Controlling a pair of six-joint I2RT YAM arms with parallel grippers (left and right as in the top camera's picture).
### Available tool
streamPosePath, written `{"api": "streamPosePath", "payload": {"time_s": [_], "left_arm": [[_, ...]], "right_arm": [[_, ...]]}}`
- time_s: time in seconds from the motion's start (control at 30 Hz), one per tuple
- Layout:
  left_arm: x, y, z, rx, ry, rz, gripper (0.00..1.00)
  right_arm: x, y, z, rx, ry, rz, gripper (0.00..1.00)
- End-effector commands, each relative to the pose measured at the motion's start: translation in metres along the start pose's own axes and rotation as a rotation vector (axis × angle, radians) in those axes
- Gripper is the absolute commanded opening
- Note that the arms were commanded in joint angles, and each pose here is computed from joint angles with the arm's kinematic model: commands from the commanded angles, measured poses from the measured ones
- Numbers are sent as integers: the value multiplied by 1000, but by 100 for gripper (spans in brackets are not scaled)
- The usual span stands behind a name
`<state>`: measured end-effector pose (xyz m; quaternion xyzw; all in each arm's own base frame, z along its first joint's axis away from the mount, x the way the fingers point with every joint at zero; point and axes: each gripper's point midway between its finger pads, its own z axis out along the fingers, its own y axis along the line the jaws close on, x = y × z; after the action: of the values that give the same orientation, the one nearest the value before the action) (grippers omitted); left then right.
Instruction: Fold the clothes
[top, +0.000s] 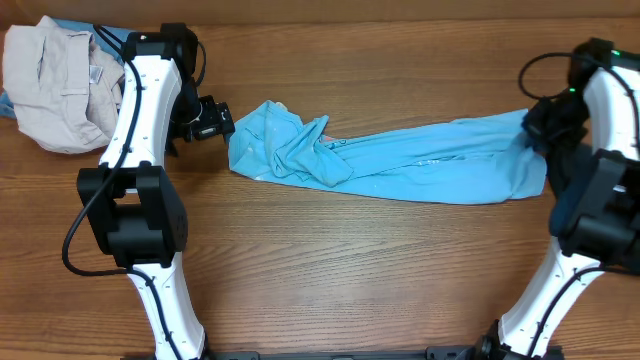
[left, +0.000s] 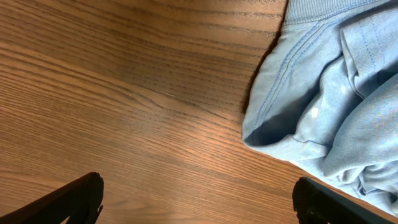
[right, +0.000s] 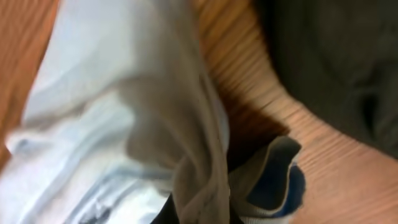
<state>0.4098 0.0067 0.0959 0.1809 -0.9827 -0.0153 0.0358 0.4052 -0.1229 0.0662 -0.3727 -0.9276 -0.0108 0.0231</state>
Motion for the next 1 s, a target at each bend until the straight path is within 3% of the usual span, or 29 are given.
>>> {"api": "streamPosePath", "payload": {"time_s": [0.0, 0.17, 0.23, 0.37, 0.43, 0.5, 0.53, 0.6, 0.63, 0.67, 0.8, 0.97], "left_arm": [[-1, -2, -9, 28, -20, 19, 100], [-1, -2, -9, 27, -19, 20, 100], [0, -2, -9, 26, -17, 20, 100], [0, -2, -9, 26, -16, 20, 100], [0, -2, -9, 26, -17, 20, 100], [-1, -2, -9, 27, -19, 20, 100], [-1, -2, -9, 28, -21, 19, 100], [-1, -2, -9, 27, -20, 20, 100], [-1, -2, -9, 27, -19, 20, 100], [0, -2, -9, 26, -16, 20, 100], [-2, -3, -9, 29, -23, 19, 100], [-2, -2, -9, 28, -22, 20, 100]], "right_arm": [[24, 44, -23, 33, -76, -134, 4], [96, 123, -17, 65, -84, -391, 5], [126, 140, -10, 76, -60, -468, 36], [159, 150, 1, 102, -27, -504, 35], [161, 148, 0, 110, -18, -505, 35], [153, 144, -10, 103, -25, -481, 19], [144, 143, -24, 81, -46, -457, 19], [121, 136, -53, 36, -94, -402, 35], [106, 126, -64, 23, -108, -359, 67], [94, 111, -68, 25, -97, -314, 74], [77, 78, -45, -34, 21, -342, 74], [92, 83, 2, -121, 116, -395, 75]]}}
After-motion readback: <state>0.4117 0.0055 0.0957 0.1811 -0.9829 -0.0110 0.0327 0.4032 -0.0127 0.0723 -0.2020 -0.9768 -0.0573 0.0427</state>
